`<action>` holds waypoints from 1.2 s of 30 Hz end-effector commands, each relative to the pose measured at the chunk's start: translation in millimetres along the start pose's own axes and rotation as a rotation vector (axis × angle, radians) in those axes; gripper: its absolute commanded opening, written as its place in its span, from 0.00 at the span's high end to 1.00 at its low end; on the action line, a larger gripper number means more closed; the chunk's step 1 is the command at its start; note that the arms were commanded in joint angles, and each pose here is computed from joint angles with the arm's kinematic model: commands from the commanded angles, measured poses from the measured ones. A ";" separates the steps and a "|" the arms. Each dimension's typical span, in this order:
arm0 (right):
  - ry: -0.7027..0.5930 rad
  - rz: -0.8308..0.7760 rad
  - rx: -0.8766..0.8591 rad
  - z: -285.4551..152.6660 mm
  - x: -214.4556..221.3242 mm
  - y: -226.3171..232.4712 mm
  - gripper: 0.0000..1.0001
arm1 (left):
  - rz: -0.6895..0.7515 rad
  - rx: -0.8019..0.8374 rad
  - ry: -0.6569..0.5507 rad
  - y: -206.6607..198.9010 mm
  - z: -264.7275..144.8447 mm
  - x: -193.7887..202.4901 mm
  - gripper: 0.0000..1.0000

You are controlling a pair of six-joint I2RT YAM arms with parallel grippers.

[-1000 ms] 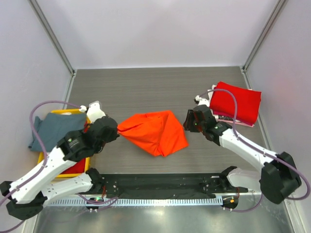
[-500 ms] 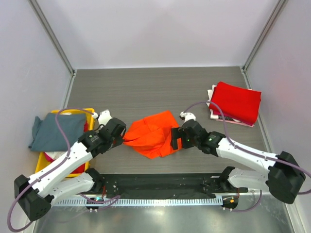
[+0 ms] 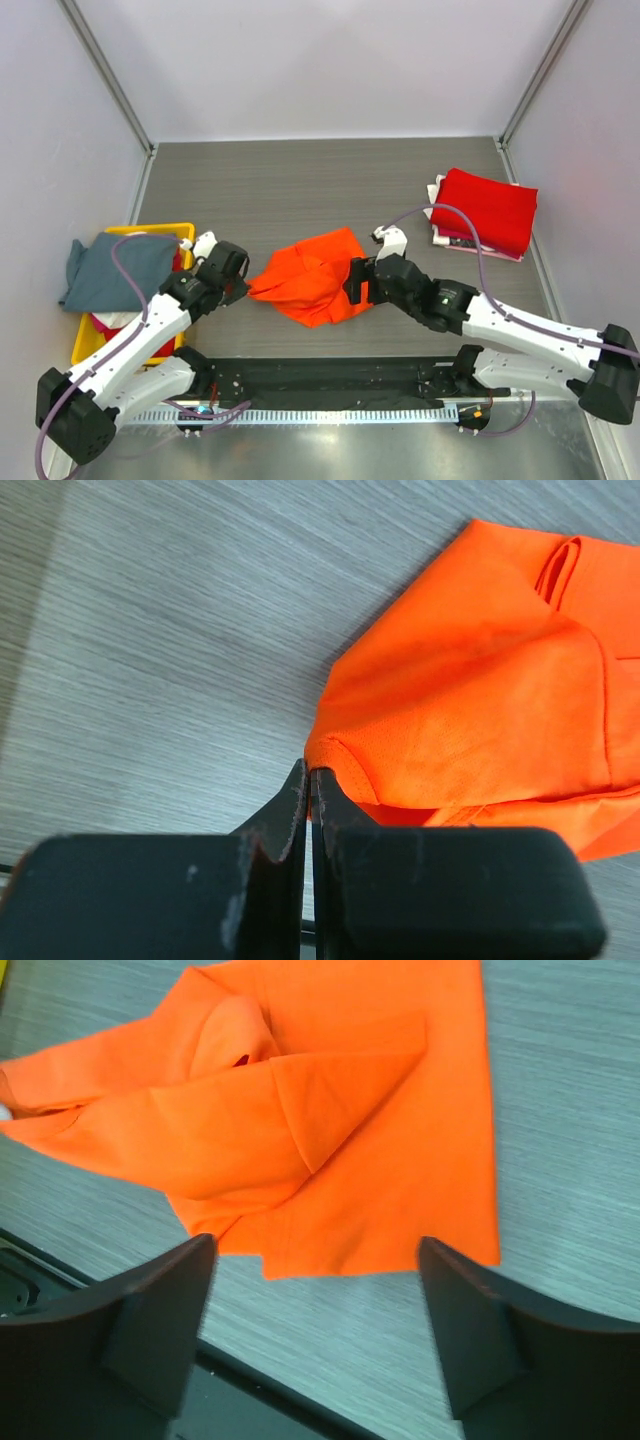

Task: Fold and stack the t-shirts
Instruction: Flatten the tshirt out

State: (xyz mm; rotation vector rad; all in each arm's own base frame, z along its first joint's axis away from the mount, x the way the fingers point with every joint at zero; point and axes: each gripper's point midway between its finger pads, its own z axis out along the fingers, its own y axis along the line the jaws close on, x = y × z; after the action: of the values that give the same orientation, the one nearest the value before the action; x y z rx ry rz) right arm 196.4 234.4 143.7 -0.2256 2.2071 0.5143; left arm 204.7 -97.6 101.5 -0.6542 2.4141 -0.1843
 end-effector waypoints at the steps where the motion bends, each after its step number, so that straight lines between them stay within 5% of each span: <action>1: 0.082 -0.010 0.011 12.0 15.2 5.5 0.18 | -0.025 0.058 -0.025 -13.0 -1.5 -9.2 1.00; 5: 0.209 -0.096 0.054 25.2 35.8 15.7 0.35 | -0.035 0.078 -0.017 -17.7 0.2 -8.6 1.00; 25: 0.402 -0.248 -0.027 67.8 90.3 55.2 0.41 | -0.040 0.097 0.021 -21.0 3.3 -7.5 1.00; 29: 0.405 -0.266 0.014 73.0 94.3 46.9 0.48 | -0.037 0.110 0.023 -23.6 1.8 -9.6 1.00; 35: 0.393 -0.322 0.119 72.4 88.2 27.2 0.76 | -0.033 0.100 0.032 -22.8 3.6 -10.5 1.00; 36: 0.374 -0.319 0.143 71.0 81.6 25.1 0.98 | -0.032 0.106 0.034 -23.9 3.7 -10.4 1.00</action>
State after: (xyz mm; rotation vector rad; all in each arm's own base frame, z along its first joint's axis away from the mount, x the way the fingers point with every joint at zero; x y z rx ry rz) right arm 170.9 289.6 28.7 -0.6708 2.5513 0.2138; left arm 214.2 -107.6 102.1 -0.6695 2.4349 -0.2933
